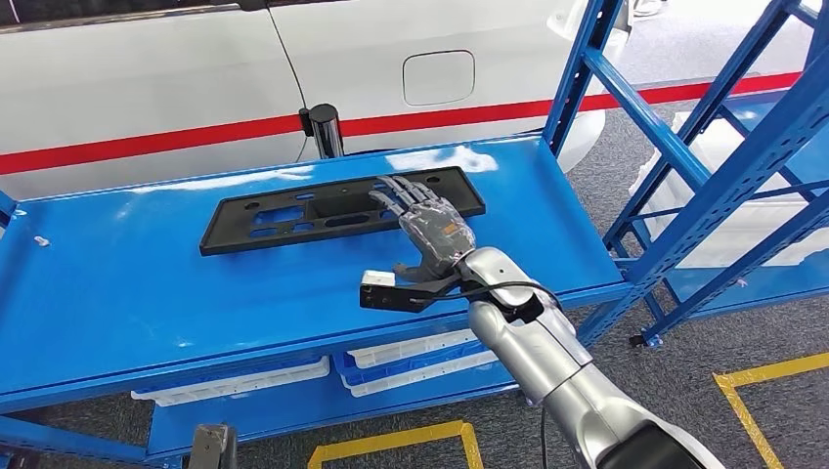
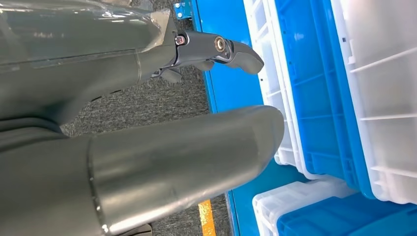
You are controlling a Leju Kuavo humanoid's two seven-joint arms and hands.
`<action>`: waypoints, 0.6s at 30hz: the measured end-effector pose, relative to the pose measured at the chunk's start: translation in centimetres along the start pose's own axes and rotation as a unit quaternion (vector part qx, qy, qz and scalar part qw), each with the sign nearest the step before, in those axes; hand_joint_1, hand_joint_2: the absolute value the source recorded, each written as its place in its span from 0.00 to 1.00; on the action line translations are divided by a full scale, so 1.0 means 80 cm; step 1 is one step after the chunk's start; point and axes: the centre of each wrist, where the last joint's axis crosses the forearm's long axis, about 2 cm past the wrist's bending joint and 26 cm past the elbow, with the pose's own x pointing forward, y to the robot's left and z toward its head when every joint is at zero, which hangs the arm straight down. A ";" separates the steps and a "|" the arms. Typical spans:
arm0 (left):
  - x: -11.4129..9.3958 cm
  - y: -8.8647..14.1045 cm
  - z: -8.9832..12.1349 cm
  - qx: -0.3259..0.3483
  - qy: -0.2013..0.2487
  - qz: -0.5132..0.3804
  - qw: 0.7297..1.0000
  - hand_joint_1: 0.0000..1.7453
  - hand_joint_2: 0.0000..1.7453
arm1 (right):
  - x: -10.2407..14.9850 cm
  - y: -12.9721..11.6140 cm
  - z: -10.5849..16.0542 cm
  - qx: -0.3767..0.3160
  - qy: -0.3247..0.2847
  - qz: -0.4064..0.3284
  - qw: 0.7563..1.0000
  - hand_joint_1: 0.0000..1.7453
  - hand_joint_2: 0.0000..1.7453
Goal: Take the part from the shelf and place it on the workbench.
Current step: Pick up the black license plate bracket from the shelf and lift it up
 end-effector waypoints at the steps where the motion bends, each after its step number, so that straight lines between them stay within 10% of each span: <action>1: 0.000 0.000 0.000 0.000 0.000 0.000 1.000 0.00 0.00 | 0.000 0.000 0.001 0.000 0.000 0.000 1.000 0.00 1.00; 18: 0.001 -0.003 0.000 -0.007 0.000 -0.005 1.000 0.00 0.00 | -0.011 0.001 0.006 -0.016 0.031 0.067 0.997 0.00 1.00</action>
